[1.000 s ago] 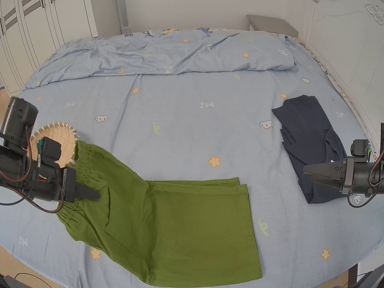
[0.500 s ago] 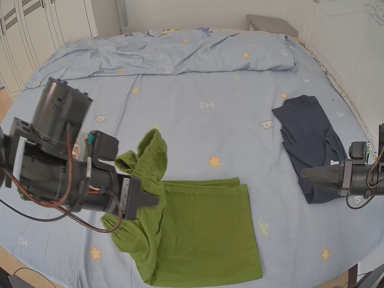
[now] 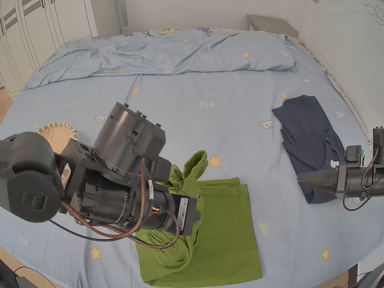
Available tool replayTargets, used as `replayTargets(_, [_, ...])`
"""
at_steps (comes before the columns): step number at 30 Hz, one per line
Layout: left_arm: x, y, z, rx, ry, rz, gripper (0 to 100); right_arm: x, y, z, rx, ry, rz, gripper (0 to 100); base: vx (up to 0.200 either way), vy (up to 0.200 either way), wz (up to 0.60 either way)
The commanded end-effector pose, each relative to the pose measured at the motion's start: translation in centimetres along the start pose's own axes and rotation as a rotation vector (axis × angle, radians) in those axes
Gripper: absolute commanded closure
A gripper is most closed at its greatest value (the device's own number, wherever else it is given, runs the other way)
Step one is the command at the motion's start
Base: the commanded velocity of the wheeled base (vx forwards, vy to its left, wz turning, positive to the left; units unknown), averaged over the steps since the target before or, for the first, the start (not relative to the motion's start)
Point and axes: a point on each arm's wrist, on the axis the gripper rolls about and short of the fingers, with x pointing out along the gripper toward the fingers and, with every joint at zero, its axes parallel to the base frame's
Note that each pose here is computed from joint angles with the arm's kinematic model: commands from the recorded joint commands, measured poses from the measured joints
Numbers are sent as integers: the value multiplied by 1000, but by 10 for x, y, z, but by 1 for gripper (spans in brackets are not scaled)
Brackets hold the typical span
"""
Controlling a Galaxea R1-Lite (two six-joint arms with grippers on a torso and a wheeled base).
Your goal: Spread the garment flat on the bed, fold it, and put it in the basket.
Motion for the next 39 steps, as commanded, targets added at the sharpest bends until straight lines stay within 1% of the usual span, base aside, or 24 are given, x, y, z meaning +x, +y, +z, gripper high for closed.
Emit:
replayTargets(1, [14,-3,-3,3,34,3,100,2,-2,0,5,6,-3,0,0,0,0])
replayTargets(2, [23,-7,-5,-11,42,-5,100,3,-3,0,10,11,-5,0,0,0,0])
replayTargets(5, [32,-13,-8,-6,55,-16,100,7,-7,-1,20,25,-13,0,0,0,0])
replayTargets(6, [34,-14,-9,-7,56,-17,0,8,-7,-1,22,27,-14,0,0,0,0])
replayTargets(10, [38,-24,-14,-5,64,-42,0,10,-9,-1,28,29,-28,0,0,0,0])
replayTargets(14, [45,-30,-16,-21,58,-62,0,10,-8,-1,23,33,-23,0,0,0,0])
replayTargets(17, [46,-30,-14,-37,47,-66,0,11,-6,-2,21,39,-19,0,0,0,0])
replayTargets(19, [46,-28,-12,-63,37,-65,0,12,-5,-4,20,48,-14,0,0,0,0])
replayTargets(20, [44,-23,-8,-91,26,-58,0,14,-4,-7,15,61,-6,0,0,0,0])
replayTargets(22, [40,-6,1,-154,-1,-31,0,16,-1,-10,10,78,5,0,0,0,0])
replayTargets(24, [39,-2,3,-168,-6,-25,0,17,-1,-11,9,82,7,0,0,0,0])
replayTargets(25, [27,23,13,-242,-47,18,0,19,3,-14,-1,97,21,0,0,0,0])
replayTargets(26, [26,26,14,-249,-50,22,0,19,4,-14,-2,98,22,0,0,0,0])
replayTargets(27, [18,53,16,-313,-58,42,0,19,7,-15,-9,102,33,0,0,0,0])
replayTargets(28, [14,68,16,-351,-51,41,0,19,8,-15,-13,103,37,0,0,0,0])
replayTargets(29, [11,81,13,-384,-37,35,0,18,9,-15,-18,98,39,0,0,0,0])
replayTargets(30, [11,81,13,-384,-37,35,0,18,9,-15,-18,98,39,0,0,0,0])
replayTargets(31, [7,108,0,-458,16,8,0,12,14,-15,-27,80,48,0,0,0,0])
replayTargets(33, [6,133,-14,-535,64,-10,0,6,18,-14,-37,63,58,0,0,0,0])
replayTargets(34, [5,142,-19,-557,74,-27,0,5,20,-14,-41,59,61,0,0,0,0])
replayTargets(36, [8,168,-28,-588,80,-64,0,2,24,-16,-53,56,75,0,0,0,0])
replayTargets(39, [19,199,-37,-601,83,-82,0,2,24,-17,-53,57,74,0,0,0,0])
